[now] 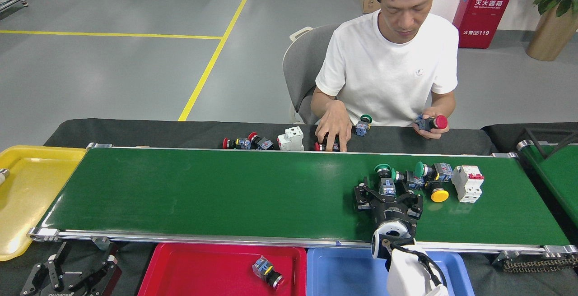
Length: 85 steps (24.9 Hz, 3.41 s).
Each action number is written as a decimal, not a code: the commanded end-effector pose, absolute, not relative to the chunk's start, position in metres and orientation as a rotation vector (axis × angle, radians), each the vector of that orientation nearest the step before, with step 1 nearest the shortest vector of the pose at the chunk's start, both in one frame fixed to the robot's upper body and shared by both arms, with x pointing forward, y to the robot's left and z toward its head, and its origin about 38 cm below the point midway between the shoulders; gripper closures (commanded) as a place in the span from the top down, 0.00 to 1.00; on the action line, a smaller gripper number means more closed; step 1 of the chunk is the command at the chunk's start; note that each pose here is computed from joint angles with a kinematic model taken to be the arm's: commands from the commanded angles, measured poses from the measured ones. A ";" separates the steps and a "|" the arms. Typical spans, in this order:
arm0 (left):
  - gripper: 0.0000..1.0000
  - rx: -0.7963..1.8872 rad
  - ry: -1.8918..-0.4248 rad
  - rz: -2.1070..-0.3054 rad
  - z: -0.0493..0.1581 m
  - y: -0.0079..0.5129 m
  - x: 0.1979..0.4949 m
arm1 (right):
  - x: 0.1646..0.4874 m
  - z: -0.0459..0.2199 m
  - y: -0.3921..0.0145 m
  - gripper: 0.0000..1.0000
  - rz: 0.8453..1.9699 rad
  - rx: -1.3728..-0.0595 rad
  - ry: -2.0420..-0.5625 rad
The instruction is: Pick switch part from conveyor to tray
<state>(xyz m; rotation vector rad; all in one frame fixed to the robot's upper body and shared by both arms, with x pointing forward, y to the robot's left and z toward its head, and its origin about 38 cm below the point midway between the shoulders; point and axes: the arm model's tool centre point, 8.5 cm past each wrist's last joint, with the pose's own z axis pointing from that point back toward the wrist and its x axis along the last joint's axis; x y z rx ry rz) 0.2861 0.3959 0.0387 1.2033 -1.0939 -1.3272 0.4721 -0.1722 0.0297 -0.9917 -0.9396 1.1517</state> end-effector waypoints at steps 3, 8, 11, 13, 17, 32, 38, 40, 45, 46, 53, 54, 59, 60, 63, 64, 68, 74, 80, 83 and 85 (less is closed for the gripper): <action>1.00 1.229 -1.106 -1.333 0.046 0.399 0.290 | 0.480 0.044 -0.180 0.10 1.180 -0.990 -1.021; 1.00 1.230 -1.105 -1.335 0.047 0.399 0.290 | 0.476 0.053 -0.170 0.06 1.209 -0.968 -1.107; 1.00 1.229 -1.104 -1.335 0.046 0.399 0.290 | 0.474 0.058 -0.164 0.06 1.235 -0.945 -1.154; 1.00 1.229 -1.104 -1.335 0.047 0.399 0.290 | 0.471 0.070 -0.159 0.06 1.241 -0.940 -1.213; 1.00 1.229 -1.104 -1.336 0.047 0.399 0.290 | 0.438 0.100 -0.137 0.06 1.324 -0.851 -1.424; 1.00 1.218 -1.088 -1.399 0.041 0.391 0.289 | 0.268 0.080 0.013 0.98 1.681 -0.271 -1.718; 1.00 1.228 -1.086 -1.406 0.042 0.390 0.291 | 0.284 0.093 -0.003 0.97 1.599 -0.349 -1.716; 1.00 1.232 -1.087 -1.404 0.044 0.391 0.293 | 0.298 0.101 -0.021 0.97 1.522 -0.422 -1.694; 1.00 1.235 -1.088 -1.404 0.044 0.391 0.294 | 0.336 0.105 -0.095 0.95 1.313 -0.651 -1.575; 1.00 1.235 -1.088 -1.404 0.044 0.391 0.294 | 0.342 0.106 -0.114 0.95 1.267 -0.706 -1.556; 1.00 1.240 -1.088 -1.392 0.046 0.393 0.293 | 0.340 0.105 -0.253 0.95 0.987 -1.122 -1.455; 1.00 1.239 -1.088 -1.391 0.045 0.392 0.293 | 0.334 0.099 -0.260 0.95 0.986 -1.125 -1.430; 1.00 1.253 -1.104 -1.376 0.051 0.392 0.298 | 0.293 0.065 -0.281 0.95 1.040 -1.092 -1.309; 1.00 1.256 -1.105 -1.373 0.052 0.392 0.300 | 0.289 0.061 -0.281 0.95 1.045 -1.085 -1.298; 1.00 1.258 -1.100 -1.376 0.052 0.394 0.299 | 0.277 0.052 -0.280 0.96 1.066 -1.058 -1.281; 1.00 1.256 -1.100 -1.378 0.052 0.395 0.299 | 0.276 0.051 -0.280 0.96 1.066 -1.055 -1.279; 1.00 1.258 -1.093 -1.377 0.051 0.396 0.299 | 0.280 0.052 -0.279 0.96 1.058 -1.054 -1.276; 1.00 1.291 -1.085 -1.371 0.060 0.405 0.301 | 0.320 0.062 -0.271 0.95 1.024 -1.028 -1.211; 1.00 1.277 -1.094 -1.383 0.057 0.400 0.301 | 0.381 0.052 -0.249 0.95 1.039 -1.078 -1.062; 1.00 1.274 -1.093 -1.383 0.056 0.400 0.301 | 0.394 0.044 -0.246 0.95 1.044 -1.072 -1.020; 1.00 1.274 -1.093 -1.383 0.056 0.400 0.301 | 0.410 0.048 -0.247 0.95 1.037 -1.080 -1.011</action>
